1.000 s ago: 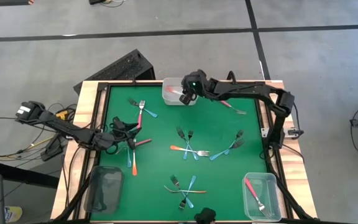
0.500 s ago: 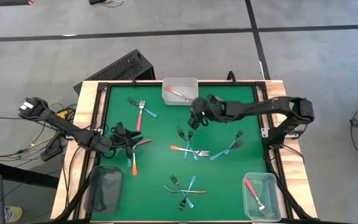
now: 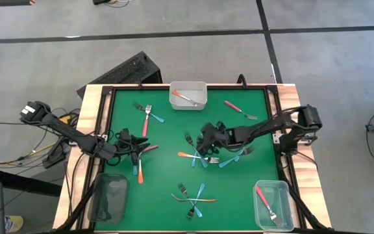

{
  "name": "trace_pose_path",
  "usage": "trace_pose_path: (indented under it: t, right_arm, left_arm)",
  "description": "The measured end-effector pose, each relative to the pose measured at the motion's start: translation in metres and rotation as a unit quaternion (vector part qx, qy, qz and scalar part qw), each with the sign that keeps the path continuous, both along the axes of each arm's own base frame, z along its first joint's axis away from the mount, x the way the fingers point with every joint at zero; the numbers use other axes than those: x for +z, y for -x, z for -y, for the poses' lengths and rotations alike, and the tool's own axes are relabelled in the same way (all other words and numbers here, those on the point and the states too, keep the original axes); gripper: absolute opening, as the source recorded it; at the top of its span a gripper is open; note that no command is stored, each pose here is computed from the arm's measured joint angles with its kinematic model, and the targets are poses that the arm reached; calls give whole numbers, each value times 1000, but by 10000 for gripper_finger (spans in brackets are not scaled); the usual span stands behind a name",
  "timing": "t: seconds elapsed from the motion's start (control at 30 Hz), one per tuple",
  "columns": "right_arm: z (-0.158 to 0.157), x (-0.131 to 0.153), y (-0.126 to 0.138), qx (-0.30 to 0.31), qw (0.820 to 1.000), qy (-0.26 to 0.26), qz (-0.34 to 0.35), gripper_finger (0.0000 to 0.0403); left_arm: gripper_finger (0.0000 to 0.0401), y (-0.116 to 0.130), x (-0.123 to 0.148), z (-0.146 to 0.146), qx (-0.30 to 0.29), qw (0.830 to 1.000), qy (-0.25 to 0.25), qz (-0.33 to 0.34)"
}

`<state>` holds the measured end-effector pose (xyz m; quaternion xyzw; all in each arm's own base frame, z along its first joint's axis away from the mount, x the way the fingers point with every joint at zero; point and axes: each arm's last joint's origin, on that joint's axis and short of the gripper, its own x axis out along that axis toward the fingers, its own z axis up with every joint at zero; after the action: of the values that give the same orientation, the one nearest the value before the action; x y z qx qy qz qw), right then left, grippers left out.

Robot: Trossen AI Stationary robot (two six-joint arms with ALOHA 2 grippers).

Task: Sort silverware by color (type)
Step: Put the blue fork into the black transparent bin

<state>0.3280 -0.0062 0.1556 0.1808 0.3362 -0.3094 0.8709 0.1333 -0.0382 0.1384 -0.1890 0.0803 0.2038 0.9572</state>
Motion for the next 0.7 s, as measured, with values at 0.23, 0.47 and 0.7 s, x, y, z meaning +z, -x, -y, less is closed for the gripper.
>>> trace_pose_path:
  t: [0.23, 0.47, 0.7]
  right_arm:
    - [33, -23, -2, -10, 999, -39, -35, 210]
    - [39, -24, -5, 48, 996, -75, -27, 195]
    - [38, -26, -7, 76, 993, -83, -23, 116]
  left_arm:
    - [123, 0, -1, 0, -4, 1000, 8, -3]
    - [123, 1, -4, 0, 0, 1000, 18, -11]
    - [123, 2, -5, 0, 2, 1000, 17, -19]
